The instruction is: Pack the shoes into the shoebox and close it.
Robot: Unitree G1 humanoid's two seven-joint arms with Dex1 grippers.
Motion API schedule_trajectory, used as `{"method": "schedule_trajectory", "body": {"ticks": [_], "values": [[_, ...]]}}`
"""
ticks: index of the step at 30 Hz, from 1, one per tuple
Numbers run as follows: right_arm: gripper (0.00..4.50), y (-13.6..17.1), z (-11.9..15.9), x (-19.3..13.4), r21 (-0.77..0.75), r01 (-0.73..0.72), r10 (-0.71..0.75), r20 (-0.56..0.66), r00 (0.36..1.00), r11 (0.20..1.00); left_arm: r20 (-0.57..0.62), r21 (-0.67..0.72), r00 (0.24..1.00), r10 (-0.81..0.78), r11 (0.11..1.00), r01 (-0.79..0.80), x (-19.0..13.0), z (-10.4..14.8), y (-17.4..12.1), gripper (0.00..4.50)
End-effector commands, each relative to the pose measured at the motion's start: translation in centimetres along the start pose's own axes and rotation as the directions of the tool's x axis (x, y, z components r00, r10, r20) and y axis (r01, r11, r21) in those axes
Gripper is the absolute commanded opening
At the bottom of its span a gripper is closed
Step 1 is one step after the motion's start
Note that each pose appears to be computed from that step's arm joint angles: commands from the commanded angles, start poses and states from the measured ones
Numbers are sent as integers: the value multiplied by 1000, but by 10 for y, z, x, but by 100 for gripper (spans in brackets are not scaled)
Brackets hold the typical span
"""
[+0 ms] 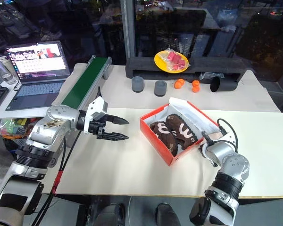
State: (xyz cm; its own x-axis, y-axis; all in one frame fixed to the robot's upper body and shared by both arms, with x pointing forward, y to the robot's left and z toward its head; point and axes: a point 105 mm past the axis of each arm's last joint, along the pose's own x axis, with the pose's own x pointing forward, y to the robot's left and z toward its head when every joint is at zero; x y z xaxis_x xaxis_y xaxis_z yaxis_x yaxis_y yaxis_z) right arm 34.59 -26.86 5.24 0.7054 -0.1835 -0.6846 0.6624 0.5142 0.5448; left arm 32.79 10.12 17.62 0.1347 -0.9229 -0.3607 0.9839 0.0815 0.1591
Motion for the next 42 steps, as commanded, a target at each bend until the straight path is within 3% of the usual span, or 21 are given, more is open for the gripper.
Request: {"method": "schedule_trajectory", "body": {"ticks": [1, 6, 11, 17, 32, 35, 42], "values": [[3, -5, 13, -3, -79, 15, -11, 55, 998, 997, 4, 54, 1000, 21, 998, -22, -8, 15, 5, 329], [3, -5, 27, -21, -285, 34, -3, 107, 994, 958, 3, 55, 1000, 31, 998, -32, -8, 16, 7, 329], [3, 7, 17, -36, -415, -20, 51, 65, 997, 910, 4, 58, 999, 39, 998, -40, -8, 17, 10, 329], [3, 25, -17, -46, -525, -109, 108, -33, 994, 844, 0, 65, 999, 45, 997, -45, -7, 18, 14, 329], [3, 96, -99, -68, -591, -376, 273, -259, 926, 713, 4, 78, 999, 54, 995, -54, -7, 23, 19, 329], [3, 93, -93, -67, -610, -360, 265, -244, 933, 706, 5, 80, 999, 54, 995, -54, -6, 23, 20, 329], [3, 62, -51, -61, -619, -258, 197, -167, 966, 742, 10, 78, 999, 53, 996, -53, -5, 23, 20, 329]]}}
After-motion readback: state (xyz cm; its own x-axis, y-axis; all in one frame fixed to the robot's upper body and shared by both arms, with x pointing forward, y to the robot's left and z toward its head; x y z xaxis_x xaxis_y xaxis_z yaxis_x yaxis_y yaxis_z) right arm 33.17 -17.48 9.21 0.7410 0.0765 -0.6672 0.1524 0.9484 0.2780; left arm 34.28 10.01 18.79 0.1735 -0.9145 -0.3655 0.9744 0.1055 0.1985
